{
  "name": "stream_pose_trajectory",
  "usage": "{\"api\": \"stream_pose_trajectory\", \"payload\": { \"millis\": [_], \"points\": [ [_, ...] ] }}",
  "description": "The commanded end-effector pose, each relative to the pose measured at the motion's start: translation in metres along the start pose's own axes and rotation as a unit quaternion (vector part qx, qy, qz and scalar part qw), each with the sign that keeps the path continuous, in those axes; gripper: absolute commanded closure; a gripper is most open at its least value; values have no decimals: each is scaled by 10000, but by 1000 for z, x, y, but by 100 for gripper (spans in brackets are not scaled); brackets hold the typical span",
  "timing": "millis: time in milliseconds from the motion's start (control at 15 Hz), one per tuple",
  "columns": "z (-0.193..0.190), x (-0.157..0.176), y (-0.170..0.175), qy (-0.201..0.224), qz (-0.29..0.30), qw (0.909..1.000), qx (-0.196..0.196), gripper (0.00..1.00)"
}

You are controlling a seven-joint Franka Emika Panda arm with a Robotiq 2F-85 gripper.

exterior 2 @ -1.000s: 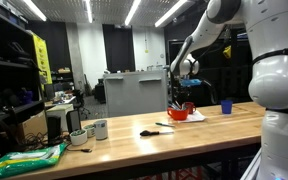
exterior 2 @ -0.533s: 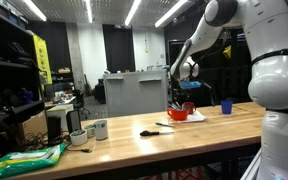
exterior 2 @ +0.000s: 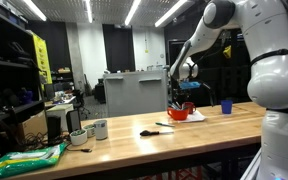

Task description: Remove the red pen from the orange mug and put it on the left side of the counter.

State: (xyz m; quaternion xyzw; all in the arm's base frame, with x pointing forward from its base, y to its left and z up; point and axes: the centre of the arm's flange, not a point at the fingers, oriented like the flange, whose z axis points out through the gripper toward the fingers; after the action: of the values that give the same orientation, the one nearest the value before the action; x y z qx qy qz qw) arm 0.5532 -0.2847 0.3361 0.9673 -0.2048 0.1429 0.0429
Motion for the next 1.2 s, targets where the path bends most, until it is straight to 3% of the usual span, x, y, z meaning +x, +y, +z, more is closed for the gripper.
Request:
{"api": "stream_pose_trajectory", "payload": {
  "millis": [0,1133],
  "points": [
    [7,17,1,26,96,9999,88,0],
    [33,42,6,-117,118,9998,77,0]
  ]
}}
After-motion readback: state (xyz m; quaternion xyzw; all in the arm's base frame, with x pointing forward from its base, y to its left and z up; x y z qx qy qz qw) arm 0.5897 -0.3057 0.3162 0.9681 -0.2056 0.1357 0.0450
